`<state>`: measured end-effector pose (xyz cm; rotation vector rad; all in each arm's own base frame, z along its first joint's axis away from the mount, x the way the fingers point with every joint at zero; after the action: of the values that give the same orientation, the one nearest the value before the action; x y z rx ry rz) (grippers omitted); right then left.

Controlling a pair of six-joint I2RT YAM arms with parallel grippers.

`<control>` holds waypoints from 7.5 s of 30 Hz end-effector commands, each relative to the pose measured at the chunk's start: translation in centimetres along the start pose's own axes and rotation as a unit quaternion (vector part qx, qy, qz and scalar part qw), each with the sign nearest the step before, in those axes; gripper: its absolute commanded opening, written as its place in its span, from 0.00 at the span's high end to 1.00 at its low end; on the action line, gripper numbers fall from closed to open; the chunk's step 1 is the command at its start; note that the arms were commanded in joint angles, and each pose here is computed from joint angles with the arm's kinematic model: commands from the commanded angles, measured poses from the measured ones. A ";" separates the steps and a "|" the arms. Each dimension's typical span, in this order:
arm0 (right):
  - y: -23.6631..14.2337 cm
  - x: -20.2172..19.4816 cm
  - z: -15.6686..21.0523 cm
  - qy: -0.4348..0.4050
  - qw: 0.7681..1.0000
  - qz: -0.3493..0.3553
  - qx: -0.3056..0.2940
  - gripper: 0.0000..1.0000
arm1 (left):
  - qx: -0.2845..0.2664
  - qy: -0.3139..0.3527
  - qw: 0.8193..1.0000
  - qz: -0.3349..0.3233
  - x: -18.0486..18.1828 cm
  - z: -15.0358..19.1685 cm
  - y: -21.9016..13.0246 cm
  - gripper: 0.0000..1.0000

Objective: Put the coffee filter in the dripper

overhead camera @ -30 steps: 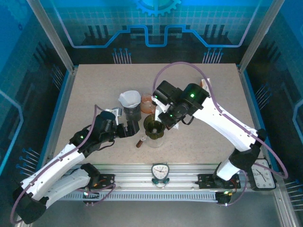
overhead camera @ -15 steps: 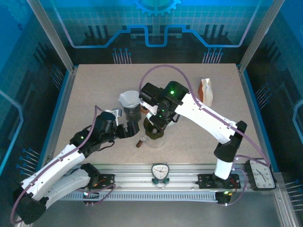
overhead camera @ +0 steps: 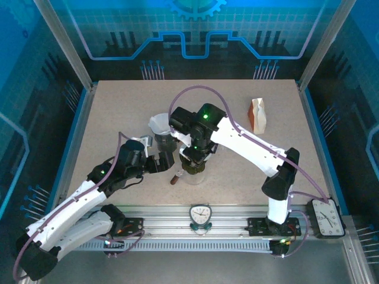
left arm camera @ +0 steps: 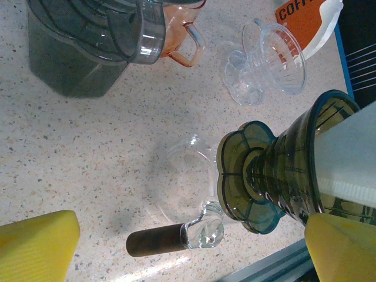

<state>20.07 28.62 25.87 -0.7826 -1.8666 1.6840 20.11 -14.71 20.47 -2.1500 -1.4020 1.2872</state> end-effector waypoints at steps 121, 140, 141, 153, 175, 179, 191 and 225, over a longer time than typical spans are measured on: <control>2.4 -5.3 -1.0 0.207 0.952 0.014 -0.227 0.29 | 0.112 0.030 0.991 0.060 -4.8 -1.4 2.9 0.62; 8.2 -5.2 -1.8 0.190 0.970 0.032 -0.151 0.28 | 0.115 0.029 0.991 0.060 -4.8 -1.3 3.2 0.62; 8.5 -5.2 -1.8 0.190 0.970 0.033 -0.148 0.28 | 0.115 0.027 0.991 0.061 -4.8 -1.3 3.2 0.62; 9.4 -5.2 -1.5 0.194 0.970 0.032 -0.141 0.28 | 0.074 0.019 0.994 0.078 -5.5 -2.5 2.2 0.49; 9.5 -5.2 -1.4 0.198 0.969 0.030 -0.142 0.28 | 0.103 0.013 0.993 0.051 -4.6 -1.7 3.7 0.74; 9.6 -5.2 -1.4 0.199 0.969 0.031 -0.141 0.28 | 0.103 0.013 0.993 0.053 -4.6 -1.7 3.7 0.80; 9.4 -5.2 -1.5 0.201 0.968 0.027 -0.145 0.28 | 0.107 0.011 0.993 0.055 -4.6 -1.5 3.7 0.81; 2.2 -8.0 1.5 0.248 0.937 0.019 -0.245 0.27 | 0.107 0.009 0.993 0.047 -4.2 -1.3 3.5 0.83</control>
<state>24.69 22.56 22.45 -1.2786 -1.8921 0.9606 23.21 -20.15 22.05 -2.1383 -1.1077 1.3772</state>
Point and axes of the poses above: each hand's point on the last joint's axis, 136 mm out from that joint toward the fingers, its own y axis out along the fingers, its own x axis along the line the jaws close on, z = x × y, the point moved 4 cm from there along -y, back along the fingers, and after that the axes turned 5 degrees about y, right-handed, at the moved point
